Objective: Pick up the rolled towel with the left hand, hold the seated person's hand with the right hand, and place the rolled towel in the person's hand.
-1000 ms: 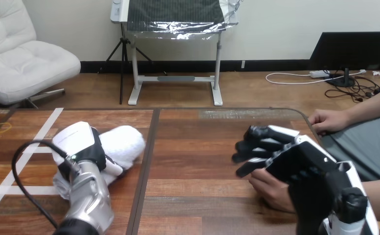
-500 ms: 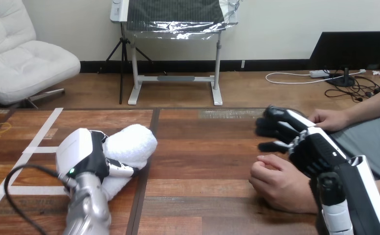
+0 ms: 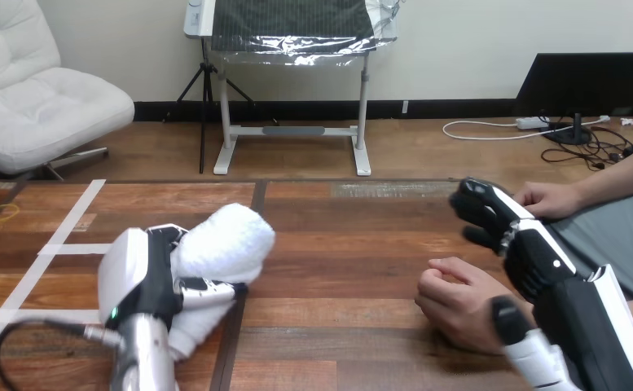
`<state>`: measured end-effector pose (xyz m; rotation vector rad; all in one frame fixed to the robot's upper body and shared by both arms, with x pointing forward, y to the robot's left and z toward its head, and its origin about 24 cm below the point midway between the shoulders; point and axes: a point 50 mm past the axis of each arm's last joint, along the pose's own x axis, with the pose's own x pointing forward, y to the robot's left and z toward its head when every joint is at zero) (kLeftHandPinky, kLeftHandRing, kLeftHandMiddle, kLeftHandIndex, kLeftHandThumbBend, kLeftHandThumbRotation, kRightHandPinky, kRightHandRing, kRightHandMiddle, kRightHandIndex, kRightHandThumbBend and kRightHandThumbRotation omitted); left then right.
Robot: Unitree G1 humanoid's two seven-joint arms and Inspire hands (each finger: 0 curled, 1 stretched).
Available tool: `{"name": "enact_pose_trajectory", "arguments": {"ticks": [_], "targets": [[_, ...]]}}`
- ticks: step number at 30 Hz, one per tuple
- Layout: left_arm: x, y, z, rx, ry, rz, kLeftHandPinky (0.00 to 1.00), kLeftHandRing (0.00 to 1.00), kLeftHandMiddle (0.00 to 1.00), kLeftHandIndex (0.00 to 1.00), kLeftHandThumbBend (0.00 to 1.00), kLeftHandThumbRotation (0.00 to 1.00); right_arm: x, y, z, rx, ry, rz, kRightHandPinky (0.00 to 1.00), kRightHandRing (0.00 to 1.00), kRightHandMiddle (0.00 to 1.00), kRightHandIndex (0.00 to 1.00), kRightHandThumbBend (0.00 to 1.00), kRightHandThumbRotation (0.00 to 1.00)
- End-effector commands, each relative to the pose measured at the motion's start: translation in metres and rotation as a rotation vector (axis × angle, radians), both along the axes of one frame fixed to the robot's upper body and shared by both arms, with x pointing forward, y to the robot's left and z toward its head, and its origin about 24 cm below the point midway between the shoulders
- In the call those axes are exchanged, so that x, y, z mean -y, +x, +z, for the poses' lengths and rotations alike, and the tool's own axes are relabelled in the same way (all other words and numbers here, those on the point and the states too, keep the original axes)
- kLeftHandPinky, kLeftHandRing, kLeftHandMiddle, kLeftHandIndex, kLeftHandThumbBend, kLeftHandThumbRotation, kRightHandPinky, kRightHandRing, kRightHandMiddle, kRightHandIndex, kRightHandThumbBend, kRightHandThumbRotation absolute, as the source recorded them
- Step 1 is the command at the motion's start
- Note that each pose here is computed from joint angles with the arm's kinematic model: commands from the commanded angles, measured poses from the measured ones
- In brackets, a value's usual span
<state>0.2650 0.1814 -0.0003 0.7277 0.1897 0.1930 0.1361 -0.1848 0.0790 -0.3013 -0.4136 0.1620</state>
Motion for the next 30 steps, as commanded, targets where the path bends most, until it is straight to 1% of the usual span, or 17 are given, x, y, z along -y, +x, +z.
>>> {"name": "enact_pose_trajectory", "arguments": {"ticks": [1,7,9,14,17,21,24,30], "targets": [[0.019,-0.008,0.097,0.549,-0.240,-0.141,0.28,0.35,0.40,0.43,0.71,0.00,0.022,0.029,0.024,0.123,-0.189,-0.073,0.89,0.90,0.91,0.91,0.79,0.71],[0.023,-0.018,0.108,0.613,-0.315,-0.184,0.27,0.34,0.40,0.42,0.70,0.00,0.033,0.032,0.027,0.067,-0.294,-0.098,0.90,0.92,0.93,0.91,0.86,0.67],[0.024,-0.021,0.111,0.637,-0.367,-0.204,0.27,0.34,0.39,0.42,0.68,0.00,0.037,0.033,0.028,0.053,-0.325,-0.099,0.90,0.92,0.93,0.92,0.89,0.65],[0.027,-0.028,0.119,0.679,-0.480,-0.246,0.27,0.34,0.39,0.42,0.64,0.00,0.045,0.037,0.031,0.036,-0.384,-0.093,0.93,0.93,0.94,0.92,0.92,0.61],[0.028,-0.032,0.123,0.698,-0.529,-0.264,0.27,0.33,0.39,0.41,0.61,0.00,0.050,0.040,0.033,0.032,-0.428,-0.091,0.96,0.94,0.94,0.92,0.92,0.55],[0.030,-0.037,0.128,0.728,-0.591,-0.288,0.27,0.33,0.38,0.41,0.58,0.00,0.056,0.044,0.033,0.020,-0.473,-0.088,0.98,0.94,0.94,0.93,0.93,0.51],[0.031,-0.040,0.131,0.747,-0.629,-0.306,0.26,0.32,0.38,0.41,0.56,0.00,0.061,0.047,0.033,0.004,-0.494,-0.088,0.99,0.95,0.94,0.93,0.94,0.48],[0.033,-0.045,0.136,0.765,-0.665,-0.325,0.25,0.31,0.37,0.40,0.53,0.00,0.071,0.053,0.033,-0.031,-0.535,-0.090,1.00,0.96,0.94,0.93,0.98,0.40]]}}
